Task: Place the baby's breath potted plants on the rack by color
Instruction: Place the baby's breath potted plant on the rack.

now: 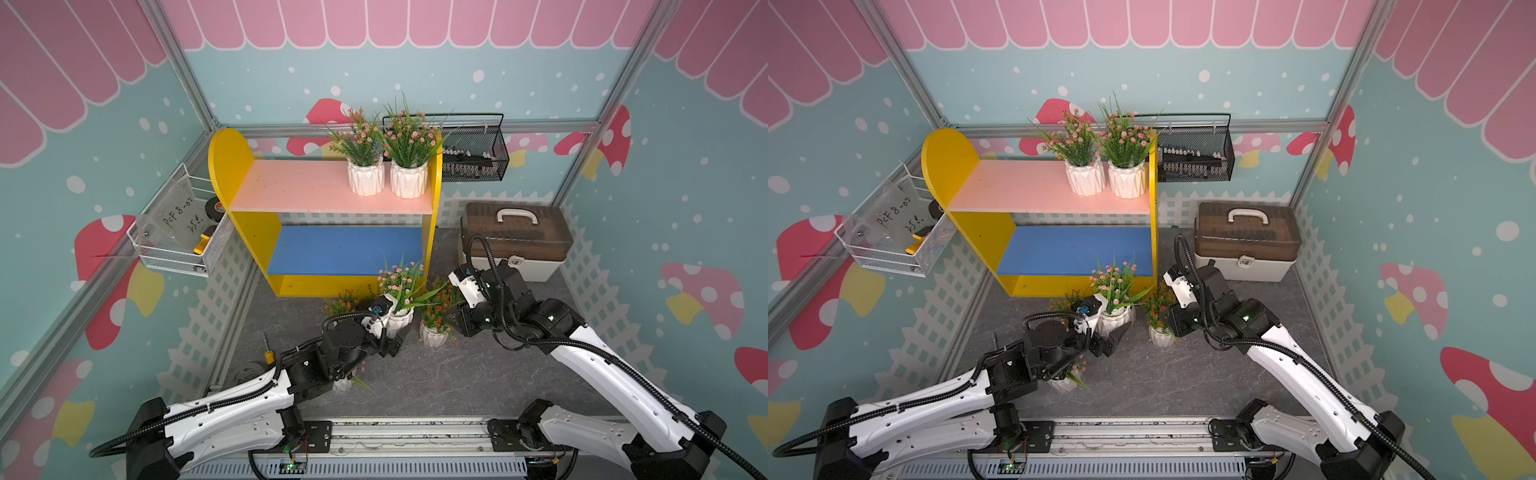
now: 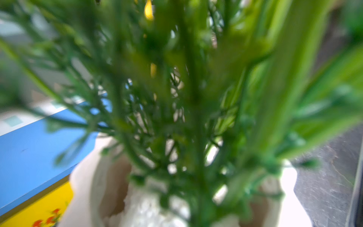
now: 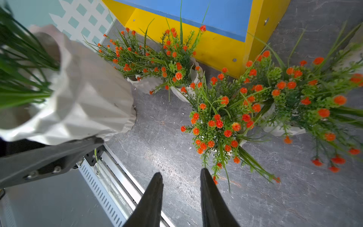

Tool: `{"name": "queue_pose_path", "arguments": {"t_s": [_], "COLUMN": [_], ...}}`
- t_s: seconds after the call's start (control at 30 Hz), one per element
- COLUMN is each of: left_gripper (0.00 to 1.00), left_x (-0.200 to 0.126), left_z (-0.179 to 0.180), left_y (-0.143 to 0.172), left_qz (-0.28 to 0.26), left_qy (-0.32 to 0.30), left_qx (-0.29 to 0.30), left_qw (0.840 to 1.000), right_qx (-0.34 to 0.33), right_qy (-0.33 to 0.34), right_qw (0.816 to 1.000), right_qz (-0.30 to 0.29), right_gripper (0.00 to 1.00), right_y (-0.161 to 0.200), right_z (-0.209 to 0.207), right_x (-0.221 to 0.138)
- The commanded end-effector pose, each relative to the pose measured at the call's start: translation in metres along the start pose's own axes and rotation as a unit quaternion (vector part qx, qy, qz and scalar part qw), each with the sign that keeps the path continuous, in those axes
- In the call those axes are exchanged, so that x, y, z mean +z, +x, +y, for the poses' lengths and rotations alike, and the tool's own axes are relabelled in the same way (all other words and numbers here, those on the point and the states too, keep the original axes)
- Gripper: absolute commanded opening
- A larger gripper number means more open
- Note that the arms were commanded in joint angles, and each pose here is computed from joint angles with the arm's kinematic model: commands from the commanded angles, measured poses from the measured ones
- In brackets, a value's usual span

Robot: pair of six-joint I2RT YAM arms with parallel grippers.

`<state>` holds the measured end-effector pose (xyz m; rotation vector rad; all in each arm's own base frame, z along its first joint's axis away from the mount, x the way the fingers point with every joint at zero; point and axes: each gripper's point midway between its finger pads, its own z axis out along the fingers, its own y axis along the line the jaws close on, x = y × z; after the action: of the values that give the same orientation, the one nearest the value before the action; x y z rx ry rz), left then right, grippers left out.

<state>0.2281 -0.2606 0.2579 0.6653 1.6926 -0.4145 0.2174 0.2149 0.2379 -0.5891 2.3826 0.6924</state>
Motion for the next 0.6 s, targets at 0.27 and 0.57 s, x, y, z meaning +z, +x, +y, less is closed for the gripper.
{"name": "queue_pose_path", "arguments": {"t_s": [0.27, 0.57], "left_gripper": [0.76, 0.76], "left_x": [-0.027, -0.047], "left_z": [0.051, 0.099], "left_y": [-0.088, -0.136], "left_qz": [-0.068, -0.096], "left_qy": [-0.105, -0.174], "left_qx": [-0.026, -0.022], "left_qw": [0.992, 0.980], "right_qx": [0.032, 0.045], "right_qy": [-0.030, -0.048], "right_qw": [0.999, 0.996], "right_qz": [-0.020, -0.055], "right_gripper": [0.34, 0.37], "right_y": [0.026, 0.036], "right_z": [-0.007, -0.008], "right_x": [0.028, 0.030]}}
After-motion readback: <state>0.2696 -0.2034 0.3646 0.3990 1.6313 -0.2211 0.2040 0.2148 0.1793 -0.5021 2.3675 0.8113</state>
